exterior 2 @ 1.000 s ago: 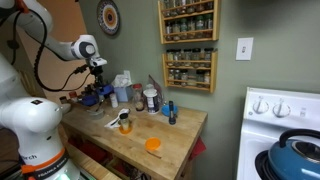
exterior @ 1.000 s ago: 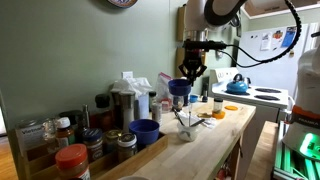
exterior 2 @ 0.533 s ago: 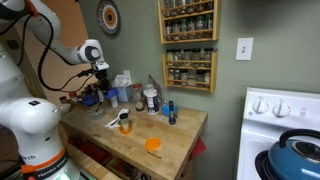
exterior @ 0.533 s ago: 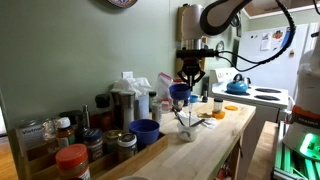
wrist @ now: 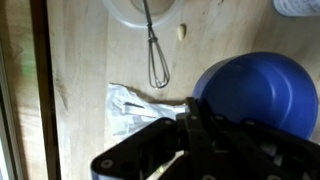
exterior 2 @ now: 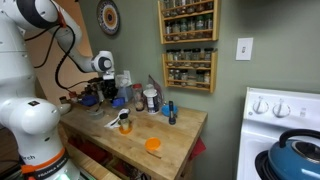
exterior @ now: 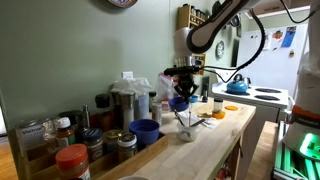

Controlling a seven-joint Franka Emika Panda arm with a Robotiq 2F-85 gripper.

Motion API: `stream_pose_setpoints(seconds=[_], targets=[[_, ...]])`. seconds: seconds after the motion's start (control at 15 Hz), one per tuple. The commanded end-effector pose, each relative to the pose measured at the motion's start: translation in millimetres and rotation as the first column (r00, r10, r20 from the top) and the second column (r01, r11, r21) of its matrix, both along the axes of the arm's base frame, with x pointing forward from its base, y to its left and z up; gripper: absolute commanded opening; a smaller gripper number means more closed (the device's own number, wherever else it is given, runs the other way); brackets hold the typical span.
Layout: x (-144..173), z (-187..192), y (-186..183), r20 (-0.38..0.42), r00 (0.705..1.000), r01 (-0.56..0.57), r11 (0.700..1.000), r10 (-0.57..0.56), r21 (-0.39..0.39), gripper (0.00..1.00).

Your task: Remove a blue bowl from the wooden rack on the left and put it on the table

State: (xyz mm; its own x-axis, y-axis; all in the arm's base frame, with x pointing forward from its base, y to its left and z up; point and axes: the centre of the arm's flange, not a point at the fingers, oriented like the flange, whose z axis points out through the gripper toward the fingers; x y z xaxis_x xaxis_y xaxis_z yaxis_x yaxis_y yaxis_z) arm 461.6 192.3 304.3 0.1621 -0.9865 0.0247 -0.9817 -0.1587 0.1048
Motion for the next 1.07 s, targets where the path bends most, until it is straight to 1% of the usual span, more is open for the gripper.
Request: stream_pose_setpoints(seconds=[0.0,0.2,0.6,0.73,0.8,0.87,0.93,1.0], targets=[[22,-7,16,0.038,0.992,0.114,0.992,-0.117,0.057,0.01],[31,-15,26,0.036,0.989,0.138,0.988,-0.141,0.074,0.01],[33,-40,39,0.01,0.986,0.168,0.984,-0.169,0.063,0.01],[36,-47,39,0.006,0.982,0.186,0.981,-0.187,0.048,0.01],[37,-46,36,-0.002,0.982,0.188,0.981,-0.188,0.045,0.3],[38,-48,36,-0.001,0.98,0.197,0.979,-0.197,0.041,0.31],[39,-45,33,-0.009,0.981,0.196,0.98,-0.196,0.037,0.36],[41,-43,31,-0.016,0.981,0.192,0.981,-0.192,0.037,0.44]])
